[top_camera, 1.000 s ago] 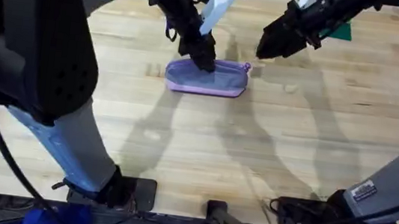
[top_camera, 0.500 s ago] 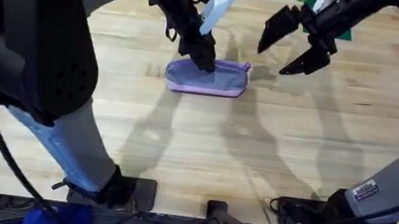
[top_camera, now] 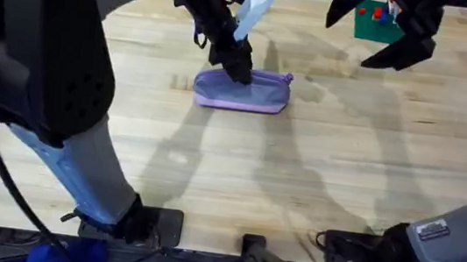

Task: Unzip the bag, pick up the pens from the table one at a time and place them inside, then zip the bag closed.

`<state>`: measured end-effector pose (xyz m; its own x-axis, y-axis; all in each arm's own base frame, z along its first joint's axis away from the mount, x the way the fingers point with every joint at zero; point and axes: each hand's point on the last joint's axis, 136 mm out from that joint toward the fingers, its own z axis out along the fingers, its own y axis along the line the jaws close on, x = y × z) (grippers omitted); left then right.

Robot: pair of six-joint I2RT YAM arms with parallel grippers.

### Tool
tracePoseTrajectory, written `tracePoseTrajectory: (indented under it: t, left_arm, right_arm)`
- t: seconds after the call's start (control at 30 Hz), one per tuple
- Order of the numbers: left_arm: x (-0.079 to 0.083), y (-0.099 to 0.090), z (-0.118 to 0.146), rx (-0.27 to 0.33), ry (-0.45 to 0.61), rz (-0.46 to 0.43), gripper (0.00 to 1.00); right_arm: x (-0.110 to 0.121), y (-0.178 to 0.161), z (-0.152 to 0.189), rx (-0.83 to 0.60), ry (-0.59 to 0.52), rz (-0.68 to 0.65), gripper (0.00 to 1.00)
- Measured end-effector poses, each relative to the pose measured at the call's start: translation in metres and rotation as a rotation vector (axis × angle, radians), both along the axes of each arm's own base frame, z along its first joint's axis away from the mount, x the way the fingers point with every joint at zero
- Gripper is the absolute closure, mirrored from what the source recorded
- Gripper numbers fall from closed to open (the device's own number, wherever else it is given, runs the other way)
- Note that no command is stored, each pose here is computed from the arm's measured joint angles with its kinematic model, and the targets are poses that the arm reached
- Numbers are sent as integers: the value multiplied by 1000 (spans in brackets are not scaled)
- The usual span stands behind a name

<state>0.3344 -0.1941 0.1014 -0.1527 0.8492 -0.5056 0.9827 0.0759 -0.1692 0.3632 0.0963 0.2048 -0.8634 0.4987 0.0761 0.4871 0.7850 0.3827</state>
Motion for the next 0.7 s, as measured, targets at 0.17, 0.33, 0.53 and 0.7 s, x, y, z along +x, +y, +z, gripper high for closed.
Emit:
tracePoseTrajectory:
  t: [0.17,0.33,0.53,0.7]
  left_arm:
    - [0,0,0,0,0,-1,960]
    - [0,0,0,0,0,0,959]
    - [0,0,0,0,0,0,959]
    - [0,0,0,0,0,0,959]
  right_arm:
    - [-1,3,1,8,15,-38,5]
    - [0,5,2,21,22,-61,5]
    - [5,9,3,28,7,-75,5]
    - [3,16,1,28,15,-62,5]
